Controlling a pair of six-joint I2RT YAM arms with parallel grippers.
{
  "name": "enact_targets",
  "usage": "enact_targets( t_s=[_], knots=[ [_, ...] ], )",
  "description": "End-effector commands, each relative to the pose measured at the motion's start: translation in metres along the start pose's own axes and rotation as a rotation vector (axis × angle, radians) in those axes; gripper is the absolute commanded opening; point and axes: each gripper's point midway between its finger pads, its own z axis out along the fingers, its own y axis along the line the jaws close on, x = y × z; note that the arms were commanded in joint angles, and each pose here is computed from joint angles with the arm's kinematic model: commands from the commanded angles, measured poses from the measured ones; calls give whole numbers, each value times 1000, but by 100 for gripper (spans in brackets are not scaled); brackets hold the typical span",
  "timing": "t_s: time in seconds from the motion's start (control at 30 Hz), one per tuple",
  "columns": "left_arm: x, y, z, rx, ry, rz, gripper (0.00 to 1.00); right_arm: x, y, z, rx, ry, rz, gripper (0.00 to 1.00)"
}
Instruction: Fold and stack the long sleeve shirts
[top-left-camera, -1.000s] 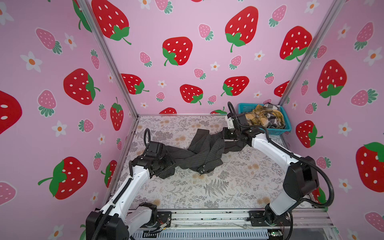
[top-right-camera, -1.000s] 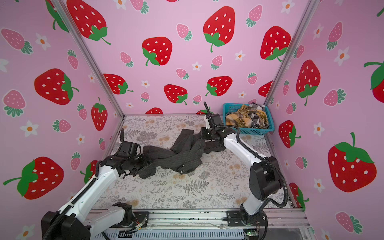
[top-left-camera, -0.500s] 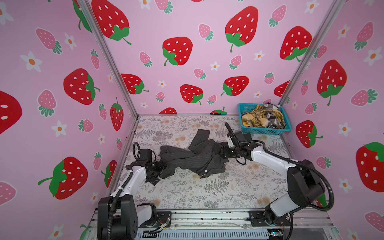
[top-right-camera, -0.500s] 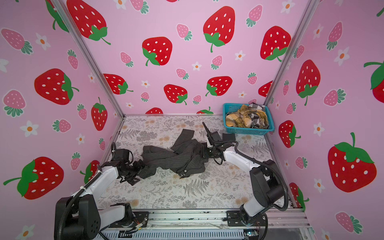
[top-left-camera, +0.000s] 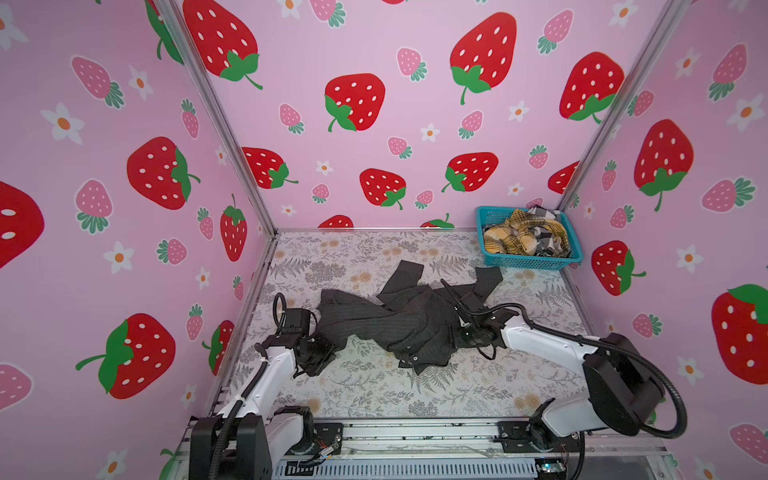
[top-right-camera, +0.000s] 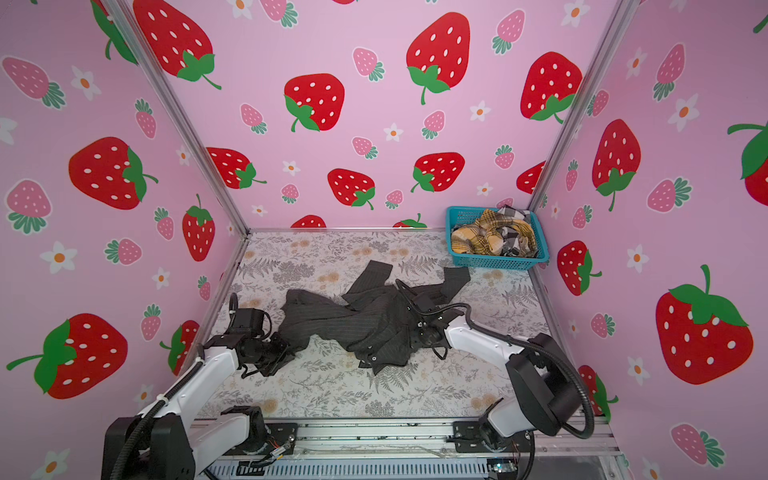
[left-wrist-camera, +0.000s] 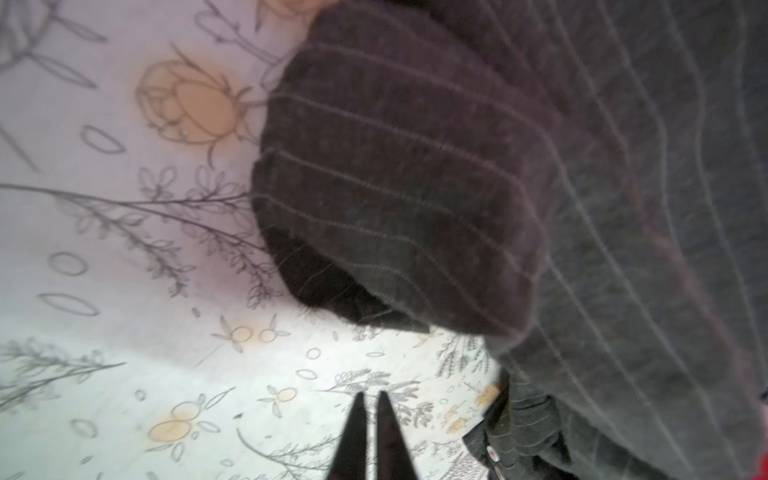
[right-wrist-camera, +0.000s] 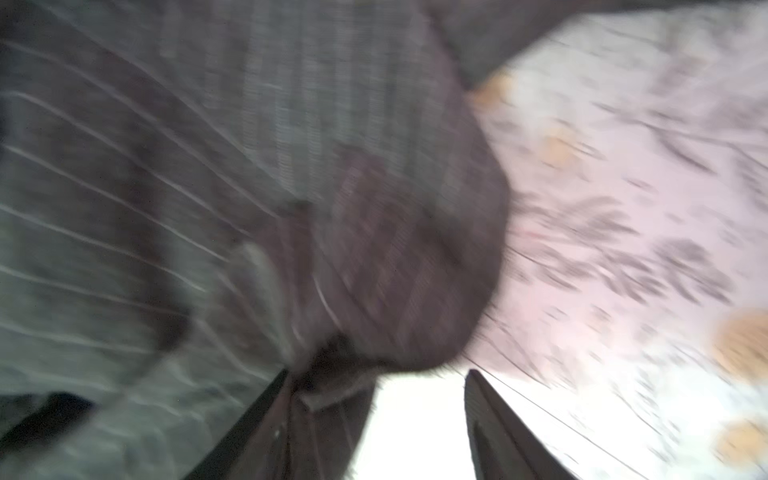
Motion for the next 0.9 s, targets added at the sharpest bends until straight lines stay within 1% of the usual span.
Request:
enact_targets(
  t_s=[0.0, 0.03, 0.07, 0.1, 0.13, 0.2, 0.23, 0.3, 0.37, 0.43, 0.47, 0.53, 0.6, 0.63, 0.7, 0.73, 0.77, 0.8, 0.83, 0.87],
  knots=[
    [8, 14, -7, -66, 6, -2, 0, 0, -14, -15, -14, -42, 56, 73],
    [6, 12, -12, -68, -5, 3, 7, -1, -10, -17, -68, -45, 63, 74],
    [2, 9, -17, -73, -22, 13, 18, -1, -5, -18, -119, -49, 69, 80],
    [-4, 5, -25, -80, -46, 31, 33, -4, 2, -21, -182, -62, 78, 86],
    [-12, -1, -34, -88, -80, 55, 43, -5, 7, -24, -241, -59, 89, 87],
    [-28, -13, -52, -104, -145, 94, 60, -16, 22, -29, -352, -90, 103, 86],
    [-37, -19, -61, -109, -176, 109, 65, -19, 27, -29, -388, -91, 111, 85],
    [-54, -24, -73, -125, -225, 113, 72, -21, 35, -26, -435, -78, 123, 79],
    [-67, -27, -76, -110, -233, 86, 77, -22, 41, -22, -468, -68, 145, 73],
    [-76, -35, -73, -47, -202, 51, 95, -22, 42, -16, -481, -65, 187, 69],
    [-81, -36, -71, -37, -199, 36, 98, -20, 40, -12, -473, -60, 207, 69],
    [-94, -41, -66, -6, -186, 14, 97, -14, 34, -1, -431, -30, 237, 67],
    [-101, -47, -57, 5, -160, 2, 90, -6, 27, 9, -384, -1, 246, 61],
    [-105, -50, -51, 14, -146, -1, 87, -2, 23, 13, -361, 15, 248, 54],
    [-111, -52, -39, 12, -126, -15, 83, -1, 20, 16, -340, 21, 247, 29],
    [-114, -51, -33, 8, -114, -19, 81, -2, 16, 16, -317, 18, 243, 15],
    [-115, -50, -28, 2, -103, -22, 80, -4, 9, 14, -274, 7, 242, 4],
    [-116, -49, -21, -5, -89, -27, 80, -5, -7, 11, -196, -4, 244, 0],
    [-115, -49, -16, 2, -75, -30, 79, -8, -22, 6, -141, -26, 254, 0],
    [-115, -51, -10, 21, -61, -31, 78, -10, -32, 2, -122, -43, 265, 0]
  ],
)
